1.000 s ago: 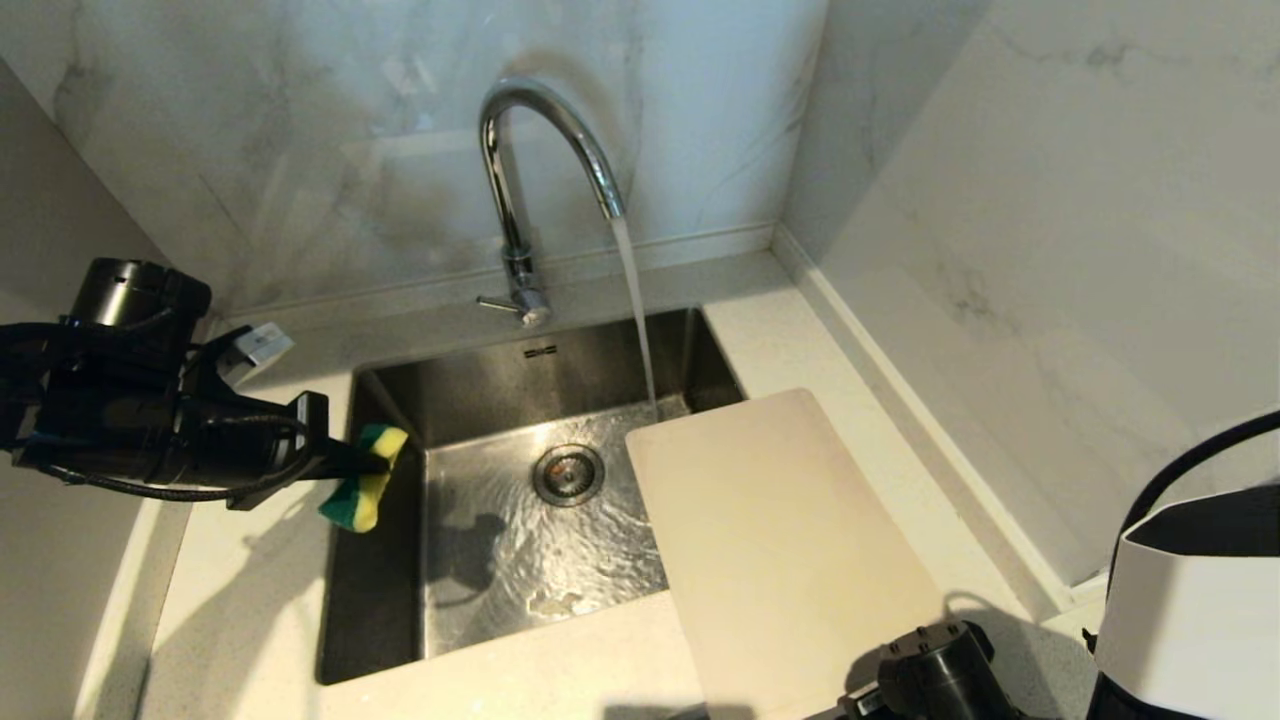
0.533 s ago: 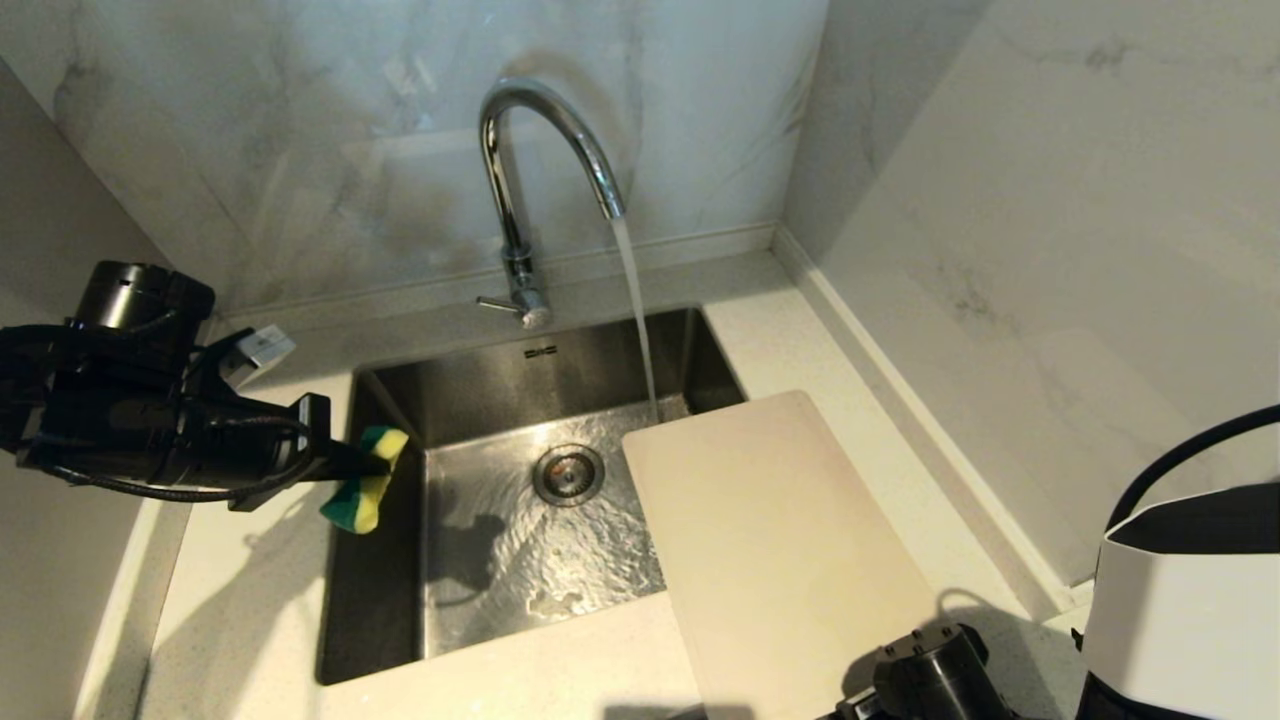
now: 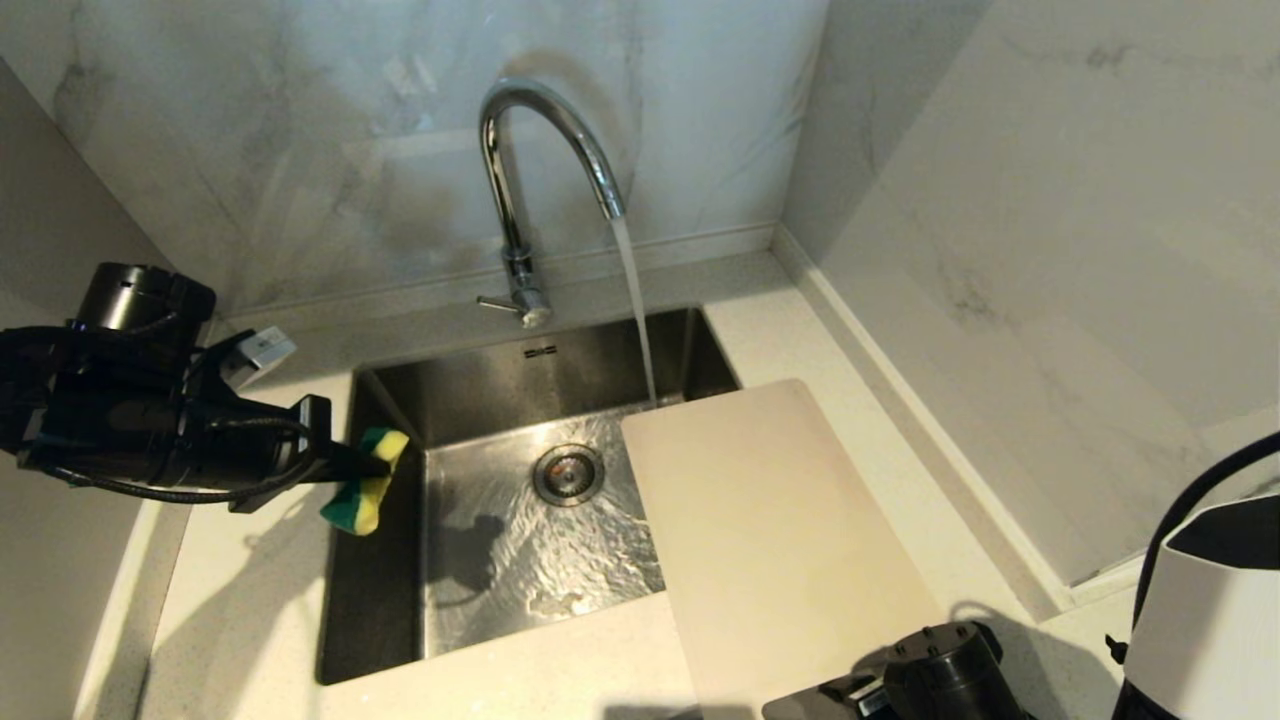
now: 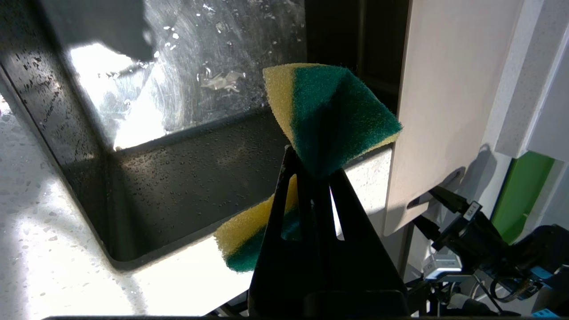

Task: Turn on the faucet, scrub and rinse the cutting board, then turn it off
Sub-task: Put down the cutting board, then put down the cleaning cloth

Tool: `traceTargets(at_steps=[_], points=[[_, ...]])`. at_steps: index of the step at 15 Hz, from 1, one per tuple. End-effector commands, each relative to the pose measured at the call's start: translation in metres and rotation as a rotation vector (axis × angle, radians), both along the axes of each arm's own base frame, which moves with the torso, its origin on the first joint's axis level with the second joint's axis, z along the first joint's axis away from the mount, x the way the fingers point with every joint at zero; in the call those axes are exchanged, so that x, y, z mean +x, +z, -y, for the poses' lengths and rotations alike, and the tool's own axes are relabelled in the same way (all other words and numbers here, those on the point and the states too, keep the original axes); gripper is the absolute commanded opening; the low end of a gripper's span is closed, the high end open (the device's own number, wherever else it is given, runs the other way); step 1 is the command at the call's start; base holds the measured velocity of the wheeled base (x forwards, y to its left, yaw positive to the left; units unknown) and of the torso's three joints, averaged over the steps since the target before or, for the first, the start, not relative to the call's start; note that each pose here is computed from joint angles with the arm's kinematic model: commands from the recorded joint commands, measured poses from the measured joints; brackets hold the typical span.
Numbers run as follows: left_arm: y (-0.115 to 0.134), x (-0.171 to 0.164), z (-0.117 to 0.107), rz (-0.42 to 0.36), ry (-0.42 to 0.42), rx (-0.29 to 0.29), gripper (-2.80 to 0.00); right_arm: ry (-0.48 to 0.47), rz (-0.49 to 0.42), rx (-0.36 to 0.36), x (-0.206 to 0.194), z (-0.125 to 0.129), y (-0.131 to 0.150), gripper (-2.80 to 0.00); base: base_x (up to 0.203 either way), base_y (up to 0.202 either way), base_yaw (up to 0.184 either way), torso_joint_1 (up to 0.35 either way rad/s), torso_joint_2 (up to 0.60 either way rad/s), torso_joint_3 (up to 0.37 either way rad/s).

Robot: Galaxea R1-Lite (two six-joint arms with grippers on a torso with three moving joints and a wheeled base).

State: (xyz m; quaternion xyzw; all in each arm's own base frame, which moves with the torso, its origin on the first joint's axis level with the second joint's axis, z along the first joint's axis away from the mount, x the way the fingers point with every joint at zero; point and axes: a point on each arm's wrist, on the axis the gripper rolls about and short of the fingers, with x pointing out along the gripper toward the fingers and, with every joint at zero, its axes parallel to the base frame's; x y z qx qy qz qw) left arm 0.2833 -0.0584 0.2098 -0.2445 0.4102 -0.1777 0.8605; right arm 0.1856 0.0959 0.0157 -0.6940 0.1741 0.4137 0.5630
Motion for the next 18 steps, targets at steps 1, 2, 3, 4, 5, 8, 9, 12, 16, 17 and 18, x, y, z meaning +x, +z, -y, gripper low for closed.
traceTargets(at_steps=[1,2,3,4,5,8,9,12,16,17,18], points=[[0.001,-0.001,0.000,0.001,-0.001,-0.004,-2.80,0.011,0.053,0.022,-0.003,0.000,0.012,0.00,0.000,0.000,0.000,0.000,0.00,0.000],[0.001,-0.001,0.000,-0.001,0.000,-0.004,-2.80,0.012,0.063,0.026,-0.004,0.000,0.014,0.00,0.000,0.000,0.000,0.000,0.00,0.000],[0.001,-0.001,0.000,-0.001,0.001,-0.005,-2.80,0.020,0.070,0.030,-0.008,0.000,0.017,0.00,0.000,0.000,0.000,0.000,0.00,0.000],[0.001,-0.001,0.000,-0.003,0.003,-0.007,-2.80,0.025,0.078,0.035,-0.011,0.001,0.020,0.00,0.000,0.000,0.000,0.000,0.00,0.000],[0.002,-0.001,0.000,-0.002,0.007,-0.010,-2.80,0.028,0.086,0.039,-0.013,0.002,0.022,0.00,0.000,0.000,0.000,0.000,0.00,0.000],[0.003,-0.002,0.000,0.003,0.007,-0.008,-2.80,0.034,0.129,0.062,-0.018,0.003,0.032,0.00,0.000,0.000,0.000,0.000,0.00,0.000],[0.003,-0.002,0.000,0.003,0.007,-0.008,-2.80,0.035,0.132,0.064,-0.021,0.005,0.034,0.00,0.000,0.000,0.000,0.000,0.00,0.000],[0.003,-0.002,-0.001,0.005,0.008,-0.009,-2.80,0.056,0.149,0.079,-0.028,0.004,0.039,0.00,0.000,0.000,0.000,0.000,0.00,0.000],[0.003,-0.002,-0.001,0.004,0.009,-0.006,-2.80,0.048,0.263,0.159,-0.032,0.005,0.064,0.00,0.000,0.000,0.000,0.000,0.00,0.000],[0.002,-0.001,0.000,0.002,0.008,-0.006,-2.80,0.044,0.304,0.188,-0.028,0.003,0.074,0.00,0.000,0.000,0.000,0.000,0.00,0.000],[0.001,-0.001,0.000,-0.001,0.006,-0.004,-2.80,0.038,0.336,0.216,-0.023,0.000,0.086,0.00,0.000,0.000,0.000,0.000,0.00,0.000]])
